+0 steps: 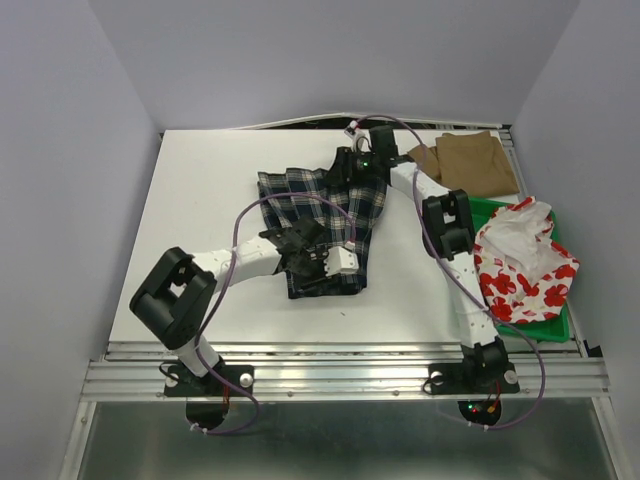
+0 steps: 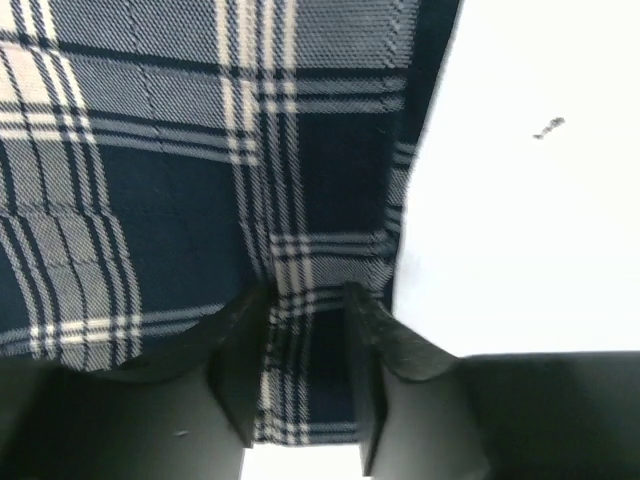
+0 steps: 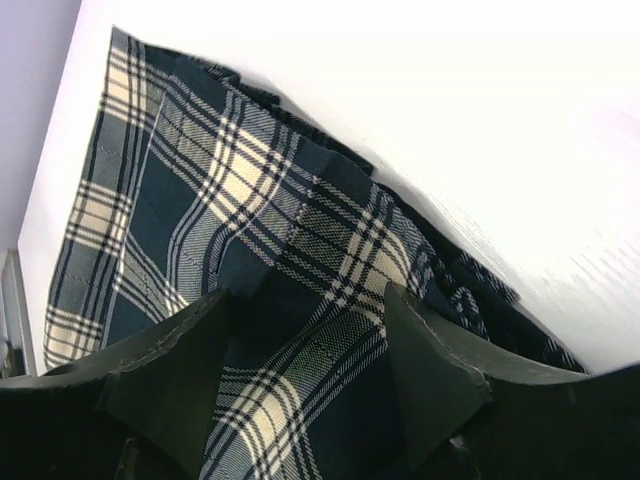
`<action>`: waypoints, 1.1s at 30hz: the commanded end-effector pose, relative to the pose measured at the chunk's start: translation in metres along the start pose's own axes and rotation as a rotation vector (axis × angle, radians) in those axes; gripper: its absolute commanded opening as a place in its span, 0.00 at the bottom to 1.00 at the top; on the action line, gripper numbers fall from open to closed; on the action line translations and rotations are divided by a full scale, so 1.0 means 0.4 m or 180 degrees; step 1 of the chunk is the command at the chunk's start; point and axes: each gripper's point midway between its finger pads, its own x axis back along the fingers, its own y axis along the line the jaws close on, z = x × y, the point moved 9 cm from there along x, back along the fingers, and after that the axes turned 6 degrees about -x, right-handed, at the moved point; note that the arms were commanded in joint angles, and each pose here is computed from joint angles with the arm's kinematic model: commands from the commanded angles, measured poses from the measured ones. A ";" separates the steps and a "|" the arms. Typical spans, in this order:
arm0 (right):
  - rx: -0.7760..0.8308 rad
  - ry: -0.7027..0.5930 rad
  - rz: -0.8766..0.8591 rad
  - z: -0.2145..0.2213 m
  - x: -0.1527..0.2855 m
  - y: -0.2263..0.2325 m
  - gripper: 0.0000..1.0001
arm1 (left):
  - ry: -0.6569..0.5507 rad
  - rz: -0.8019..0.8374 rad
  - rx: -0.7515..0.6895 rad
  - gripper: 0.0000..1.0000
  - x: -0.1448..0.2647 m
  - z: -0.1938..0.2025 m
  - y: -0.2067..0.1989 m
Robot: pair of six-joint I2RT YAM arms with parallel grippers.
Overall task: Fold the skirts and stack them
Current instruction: Fold the skirt
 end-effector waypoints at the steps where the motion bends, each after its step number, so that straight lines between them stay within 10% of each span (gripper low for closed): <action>1: -0.0073 -0.0232 -0.0104 -0.079 0.073 0.110 0.68 | -0.0241 -0.0028 0.0350 0.54 0.094 -0.039 -0.041; 13: 0.0183 0.0120 -0.0095 -0.013 0.315 0.407 0.68 | -0.0268 -0.0662 0.0017 0.61 0.210 -0.084 -0.066; 21: -0.0905 0.0591 0.0739 0.357 0.461 0.370 0.85 | -0.0809 -0.1279 0.0110 0.67 0.256 -0.073 -0.081; 33: -0.1762 0.0493 0.0471 0.517 0.455 0.342 0.95 | -0.0876 -0.1338 -0.0145 0.70 0.221 -0.088 -0.055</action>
